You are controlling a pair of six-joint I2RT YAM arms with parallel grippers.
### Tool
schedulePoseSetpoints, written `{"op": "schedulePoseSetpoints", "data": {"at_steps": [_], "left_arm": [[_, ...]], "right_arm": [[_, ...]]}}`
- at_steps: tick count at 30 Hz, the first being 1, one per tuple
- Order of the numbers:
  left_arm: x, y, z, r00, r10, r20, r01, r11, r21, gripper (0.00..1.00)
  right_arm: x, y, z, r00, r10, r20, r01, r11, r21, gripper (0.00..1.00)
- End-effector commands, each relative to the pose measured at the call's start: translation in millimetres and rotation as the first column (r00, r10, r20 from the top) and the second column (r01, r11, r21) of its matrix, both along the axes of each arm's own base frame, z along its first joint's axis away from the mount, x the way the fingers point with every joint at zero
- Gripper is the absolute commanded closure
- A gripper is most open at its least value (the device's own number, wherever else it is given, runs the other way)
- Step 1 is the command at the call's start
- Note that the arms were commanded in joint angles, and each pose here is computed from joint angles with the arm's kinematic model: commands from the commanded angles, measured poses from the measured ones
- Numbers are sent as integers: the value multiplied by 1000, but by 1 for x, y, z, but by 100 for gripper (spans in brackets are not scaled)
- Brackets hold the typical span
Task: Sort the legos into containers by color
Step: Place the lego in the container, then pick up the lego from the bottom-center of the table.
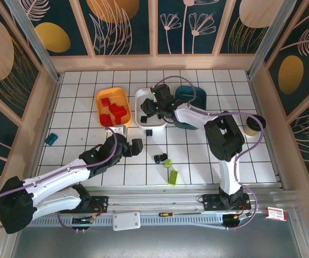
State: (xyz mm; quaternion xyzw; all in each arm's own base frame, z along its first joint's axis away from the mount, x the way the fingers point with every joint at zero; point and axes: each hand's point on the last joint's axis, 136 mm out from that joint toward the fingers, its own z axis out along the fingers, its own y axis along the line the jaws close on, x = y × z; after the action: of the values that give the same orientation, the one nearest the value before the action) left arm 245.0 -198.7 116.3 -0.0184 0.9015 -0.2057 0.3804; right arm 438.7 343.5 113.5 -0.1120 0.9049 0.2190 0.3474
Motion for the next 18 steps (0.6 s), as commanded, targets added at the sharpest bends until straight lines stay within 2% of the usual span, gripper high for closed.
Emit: {"op": "schedulePoseSetpoints", "data": {"at_steps": [1,5,9,14,18], "left_arm": [[-2,-4,-6,1000,-20,-23,19,1000,-13,2],[-4,-18,-9,995,-88,-44,88,996,-18,2],[-2,-19,-17,994,-87,-65,88,996,12,2],[2,-6,-14,999,-20,-35,21,999,32,1],[3,2,-6,1000,10,-5,-10,1000,29,2]], "right_arm": [[3,1,39,999,-7,52,4,999,45,39],[-17,-12,62,996,-15,90,8,997,76,38],[-57,-30,69,993,-16,114,7,997,79,35],[-115,-46,47,995,-14,96,9,998,54,32],[-153,-41,27,996,5,88,-11,998,65,31]]}}
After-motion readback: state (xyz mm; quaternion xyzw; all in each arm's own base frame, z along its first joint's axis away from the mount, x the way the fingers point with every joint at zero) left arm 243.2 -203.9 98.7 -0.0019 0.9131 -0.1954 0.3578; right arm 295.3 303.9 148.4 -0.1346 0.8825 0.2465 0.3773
